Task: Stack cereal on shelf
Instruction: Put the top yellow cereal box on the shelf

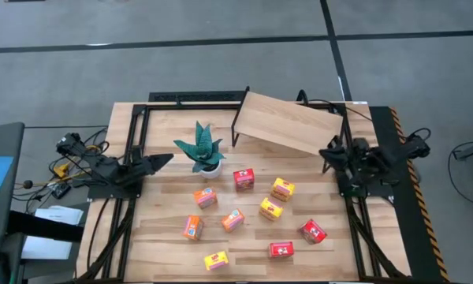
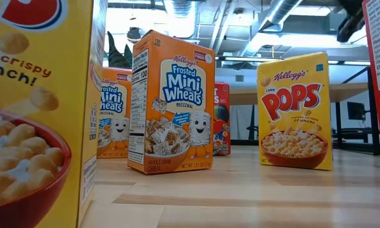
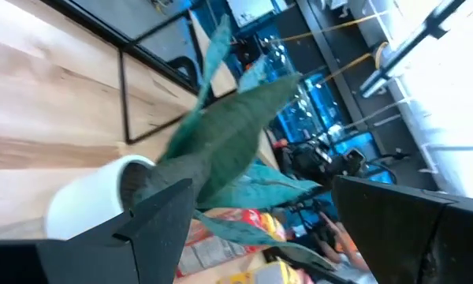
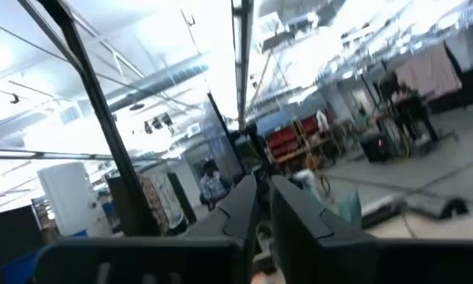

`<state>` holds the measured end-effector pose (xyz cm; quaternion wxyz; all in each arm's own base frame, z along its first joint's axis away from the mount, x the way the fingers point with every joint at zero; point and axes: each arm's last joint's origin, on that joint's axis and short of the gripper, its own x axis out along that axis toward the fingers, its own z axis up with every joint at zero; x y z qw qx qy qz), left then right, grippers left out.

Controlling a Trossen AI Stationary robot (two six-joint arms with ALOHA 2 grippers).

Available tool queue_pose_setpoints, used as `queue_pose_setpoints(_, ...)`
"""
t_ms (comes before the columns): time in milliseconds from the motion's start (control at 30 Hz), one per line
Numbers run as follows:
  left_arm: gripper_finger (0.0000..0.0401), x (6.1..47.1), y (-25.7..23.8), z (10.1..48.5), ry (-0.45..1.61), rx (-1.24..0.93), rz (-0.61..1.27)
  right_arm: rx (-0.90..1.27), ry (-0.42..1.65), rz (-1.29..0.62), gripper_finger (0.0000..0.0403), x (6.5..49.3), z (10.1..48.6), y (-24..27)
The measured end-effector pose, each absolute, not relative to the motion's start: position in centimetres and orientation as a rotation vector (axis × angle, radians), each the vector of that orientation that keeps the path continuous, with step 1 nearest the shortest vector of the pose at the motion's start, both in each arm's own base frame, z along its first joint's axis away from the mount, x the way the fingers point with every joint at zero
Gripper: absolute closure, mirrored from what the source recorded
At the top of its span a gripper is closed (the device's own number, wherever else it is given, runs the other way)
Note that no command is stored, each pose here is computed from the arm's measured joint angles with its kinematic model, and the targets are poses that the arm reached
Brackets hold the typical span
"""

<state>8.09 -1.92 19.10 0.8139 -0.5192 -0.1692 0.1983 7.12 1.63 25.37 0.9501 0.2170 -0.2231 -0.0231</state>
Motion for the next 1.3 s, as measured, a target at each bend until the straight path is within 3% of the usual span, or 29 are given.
queue_pose_setpoints(167, 0.0108, 8.0, -2.0, 20.3, -0.412, -1.160, 0.300, 0.351, -0.495, -0.069, 0.0272, 6.0, 28.9, 1.1)
queue_pose_setpoints(333, 0.0108, 7.2, -1.7, 23.0, -0.529, -1.119, 0.146, 0.277, -0.395, -0.085, 0.0171, 5.7, 32.0, 1.0)
queue_pose_setpoints(433, 0.0108, 6.4, -1.3, 25.1, -0.572, -1.063, 0.130, 0.263, -0.346, -0.085, 0.0117, 5.9, 34.0, 1.1)
queue_pose_setpoints(533, 0.0108, 5.8, -0.9, 27.2, -0.600, -0.991, 0.138, 0.244, -0.263, -0.085, 0.0090, 6.2, 36.2, 1.2)
queue_pose_setpoints(767, 0.0108, 5.3, -0.6, 32.0, -0.582, -0.818, 0.186, 0.145, 0.198, -0.126, 0.0098, 9.3, 39.2, 2.6)
queue_pose_setpoints(967, 0.0108, 5.8, -1.0, 34.9, -0.518, -0.728, 0.211, 0.089, 0.597, -0.219, 0.0103, 12.5, 39.0, 4.1)
queue_pose_setpoints(1300, 0.0108, 6.9, -1.6, 35.5, -0.458, -0.681, 0.228, 0.171, 0.909, -0.284, 0.0101, 18.6, 35.2, 6.6)
